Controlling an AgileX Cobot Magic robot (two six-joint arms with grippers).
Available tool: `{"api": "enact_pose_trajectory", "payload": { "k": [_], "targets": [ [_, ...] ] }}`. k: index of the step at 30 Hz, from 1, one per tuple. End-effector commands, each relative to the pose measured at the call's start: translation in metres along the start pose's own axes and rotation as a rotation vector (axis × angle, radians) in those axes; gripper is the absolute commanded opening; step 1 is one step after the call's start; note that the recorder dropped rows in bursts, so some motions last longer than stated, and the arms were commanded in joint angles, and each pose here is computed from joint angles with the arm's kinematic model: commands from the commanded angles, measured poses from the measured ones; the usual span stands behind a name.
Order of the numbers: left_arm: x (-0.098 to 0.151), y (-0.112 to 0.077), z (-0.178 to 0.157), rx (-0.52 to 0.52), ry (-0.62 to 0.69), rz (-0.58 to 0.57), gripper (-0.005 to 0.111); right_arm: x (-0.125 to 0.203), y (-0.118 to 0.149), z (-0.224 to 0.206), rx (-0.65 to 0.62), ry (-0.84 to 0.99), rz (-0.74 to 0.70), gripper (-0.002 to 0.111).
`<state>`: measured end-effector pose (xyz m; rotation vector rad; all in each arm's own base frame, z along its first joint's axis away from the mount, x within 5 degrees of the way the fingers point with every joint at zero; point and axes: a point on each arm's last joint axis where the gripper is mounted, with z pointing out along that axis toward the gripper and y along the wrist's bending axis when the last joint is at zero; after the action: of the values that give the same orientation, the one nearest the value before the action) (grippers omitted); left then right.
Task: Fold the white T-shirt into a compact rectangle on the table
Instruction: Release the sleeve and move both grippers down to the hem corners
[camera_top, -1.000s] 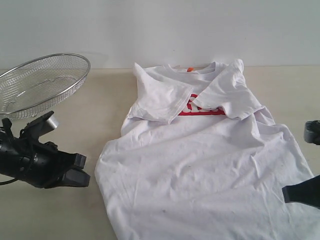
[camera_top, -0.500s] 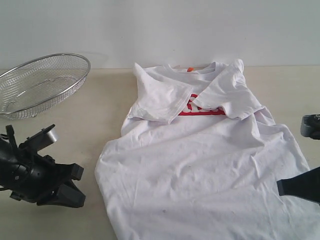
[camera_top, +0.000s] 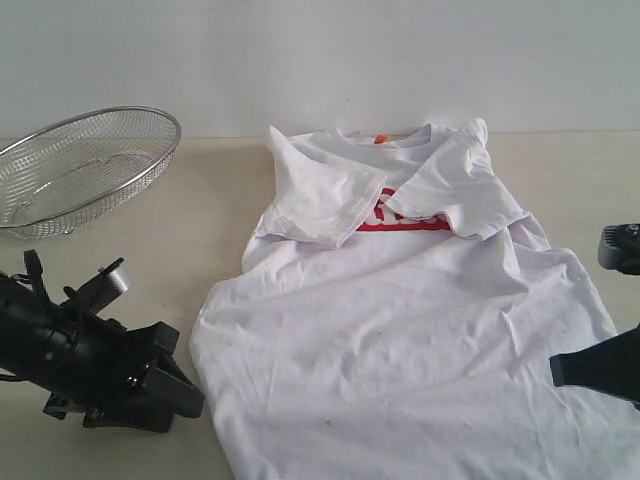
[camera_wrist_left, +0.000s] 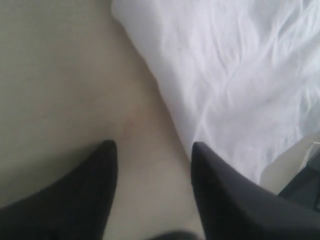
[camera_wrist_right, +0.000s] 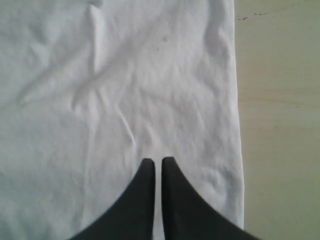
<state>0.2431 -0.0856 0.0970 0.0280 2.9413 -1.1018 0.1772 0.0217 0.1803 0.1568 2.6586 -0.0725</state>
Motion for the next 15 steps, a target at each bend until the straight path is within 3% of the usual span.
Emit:
{"api": "enact_pose_trajectory", "payload": {
  "k": [1, 8, 15],
  "targets": [
    [-0.004, 0.005, 0.008, 0.02, -0.006, -0.066, 0.052, 0.0, 0.0, -0.001, -0.008, -0.013, -0.01, 0.0],
    [-0.005, 0.01, 0.02, 0.038, 0.002, -0.128, 0.052, 0.0, 0.001, -0.001, -0.016, -0.022, -0.008, 0.0],
    [-0.025, -0.014, 0.032, 0.052, -0.017, -0.037, 0.045, -0.001, 0.001, -0.001, -0.017, -0.023, -0.008, 0.0]
  ]
}}
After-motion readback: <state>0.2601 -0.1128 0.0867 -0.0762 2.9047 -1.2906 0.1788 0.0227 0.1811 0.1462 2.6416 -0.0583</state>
